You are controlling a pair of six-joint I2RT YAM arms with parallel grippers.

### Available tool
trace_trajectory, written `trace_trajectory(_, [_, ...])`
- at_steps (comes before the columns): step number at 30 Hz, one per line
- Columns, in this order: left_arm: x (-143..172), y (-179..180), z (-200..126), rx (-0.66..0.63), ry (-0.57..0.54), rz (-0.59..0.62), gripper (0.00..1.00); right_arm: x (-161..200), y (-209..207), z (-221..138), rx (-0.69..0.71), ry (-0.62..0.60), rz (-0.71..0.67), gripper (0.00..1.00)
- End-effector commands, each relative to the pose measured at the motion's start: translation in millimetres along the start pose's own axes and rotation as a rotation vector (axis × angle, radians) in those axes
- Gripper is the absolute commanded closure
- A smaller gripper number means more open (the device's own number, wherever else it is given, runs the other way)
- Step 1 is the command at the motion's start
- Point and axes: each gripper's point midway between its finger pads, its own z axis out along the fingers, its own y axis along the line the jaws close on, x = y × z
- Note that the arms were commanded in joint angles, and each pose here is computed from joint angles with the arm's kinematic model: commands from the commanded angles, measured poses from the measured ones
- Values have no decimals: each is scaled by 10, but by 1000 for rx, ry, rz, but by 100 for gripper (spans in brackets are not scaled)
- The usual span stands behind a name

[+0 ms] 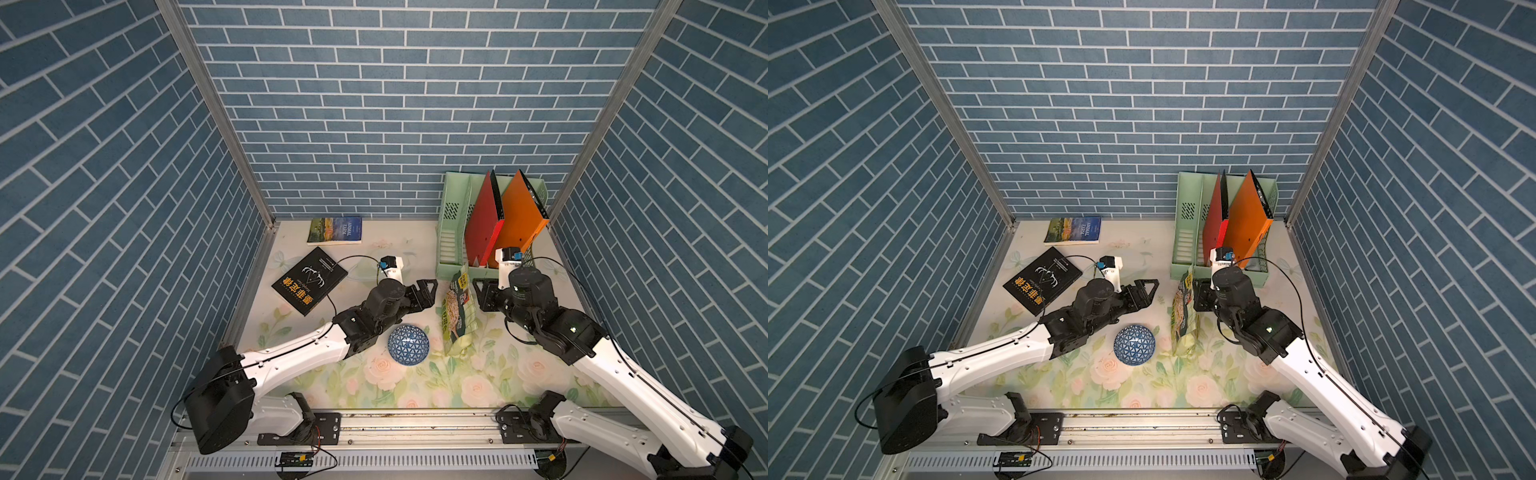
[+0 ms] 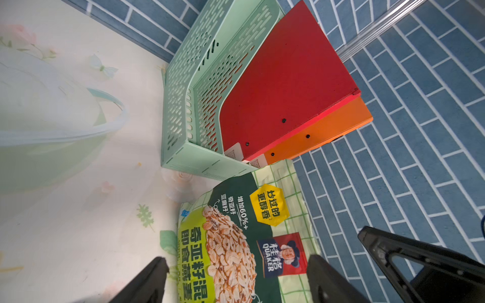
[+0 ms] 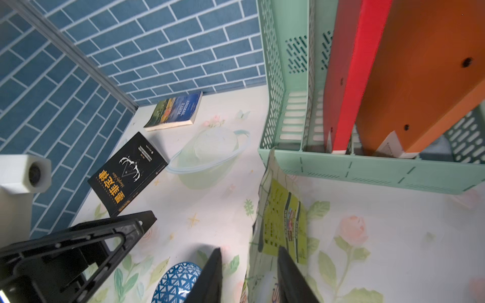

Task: Pour the oats into the breakfast bowl
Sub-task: Move the oats bag to the center of the board, then open the oats bag at the center of the board.

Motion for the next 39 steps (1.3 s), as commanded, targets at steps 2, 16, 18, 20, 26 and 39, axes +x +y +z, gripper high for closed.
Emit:
trace_trajectory(2, [11,-367,89,134,40,45,19,-99,-433,-137,126,-106,73,64])
trace_trajectory(16, [371,-810,407,187,164,115,51,217,-274,95,-267,-23,209,63])
trace_trajectory(18, [399,-777,456,163,175,117,59,243,-280,108,-266,-16,212,63])
trace_trajectory(20, [438,-729,504,134,187,121,63,258,-273,114,-272,-12,212,63])
trace_trajectory(26, [515,-628,618,74,218,127,68,245,-320,98,-249,-34,206,63])
trace_trajectory(39, [528,-671,644,94,220,120,74,244,-322,76,-250,-44,188,63])
